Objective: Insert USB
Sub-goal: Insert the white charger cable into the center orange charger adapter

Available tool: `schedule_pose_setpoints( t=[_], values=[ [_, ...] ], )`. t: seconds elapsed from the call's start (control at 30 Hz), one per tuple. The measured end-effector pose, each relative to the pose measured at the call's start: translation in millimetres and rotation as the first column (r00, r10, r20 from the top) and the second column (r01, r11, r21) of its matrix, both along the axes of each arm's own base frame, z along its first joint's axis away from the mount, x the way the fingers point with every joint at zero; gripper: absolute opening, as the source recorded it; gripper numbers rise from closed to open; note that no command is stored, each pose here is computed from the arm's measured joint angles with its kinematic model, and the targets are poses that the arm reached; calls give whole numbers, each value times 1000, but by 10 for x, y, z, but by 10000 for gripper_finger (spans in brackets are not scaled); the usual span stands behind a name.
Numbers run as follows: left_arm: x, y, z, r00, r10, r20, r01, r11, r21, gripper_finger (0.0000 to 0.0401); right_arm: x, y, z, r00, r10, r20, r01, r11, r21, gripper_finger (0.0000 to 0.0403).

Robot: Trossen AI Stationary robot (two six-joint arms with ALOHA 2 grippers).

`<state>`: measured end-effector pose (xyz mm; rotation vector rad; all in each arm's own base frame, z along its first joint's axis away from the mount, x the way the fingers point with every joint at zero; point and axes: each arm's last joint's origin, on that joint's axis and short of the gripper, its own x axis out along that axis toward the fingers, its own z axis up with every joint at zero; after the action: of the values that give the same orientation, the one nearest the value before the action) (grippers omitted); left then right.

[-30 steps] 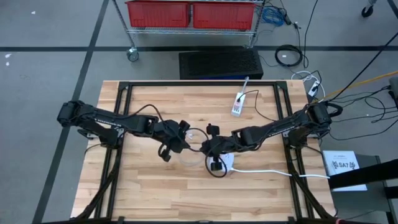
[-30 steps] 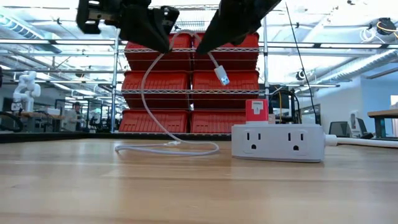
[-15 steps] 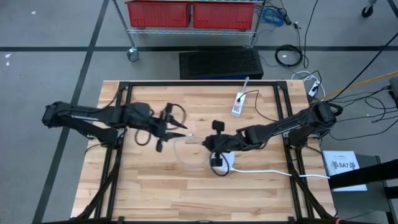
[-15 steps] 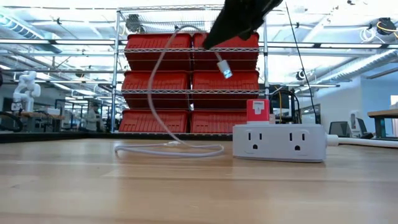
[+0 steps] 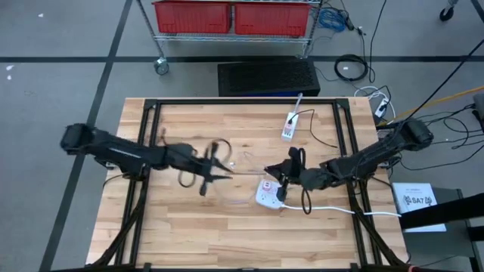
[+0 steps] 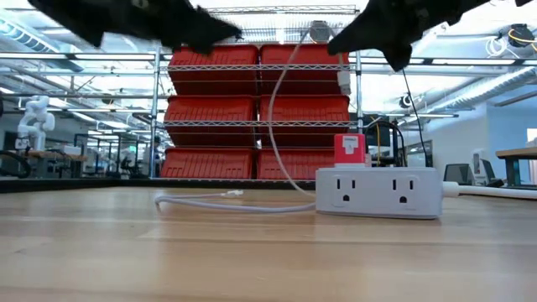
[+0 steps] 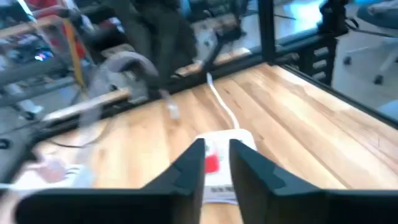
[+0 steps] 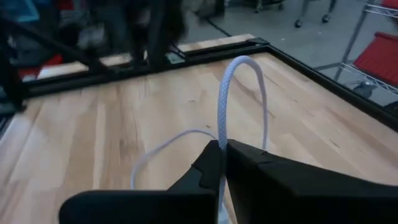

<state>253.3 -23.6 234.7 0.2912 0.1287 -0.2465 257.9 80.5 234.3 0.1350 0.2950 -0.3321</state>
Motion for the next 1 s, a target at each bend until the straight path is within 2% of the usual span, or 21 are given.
schedule_pose_setpoints(
  t=[0.2,0.3,0.43,0.57,1.0],
  values=[
    [393,-177,-458,997,-49,-65,49,999,-7,9,14,175,-185,995,-97,3,96,995,37,0],
    [476,-210,-565,997,-55,-49,54,998,-19,9,9,284,-275,991,-131,10,130,990,54,0],
    [511,-213,-584,999,-51,-18,51,998,-37,10,24,385,-385,988,-154,20,151,985,87,0],
    [516,-213,-545,999,-51,17,52,998,-41,10,58,428,-473,984,-176,28,173,982,79,0],
    [516,-203,-563,999,-42,0,42,998,-41,10,55,452,-525,970,-238,55,233,969,86,0]
  ],
)
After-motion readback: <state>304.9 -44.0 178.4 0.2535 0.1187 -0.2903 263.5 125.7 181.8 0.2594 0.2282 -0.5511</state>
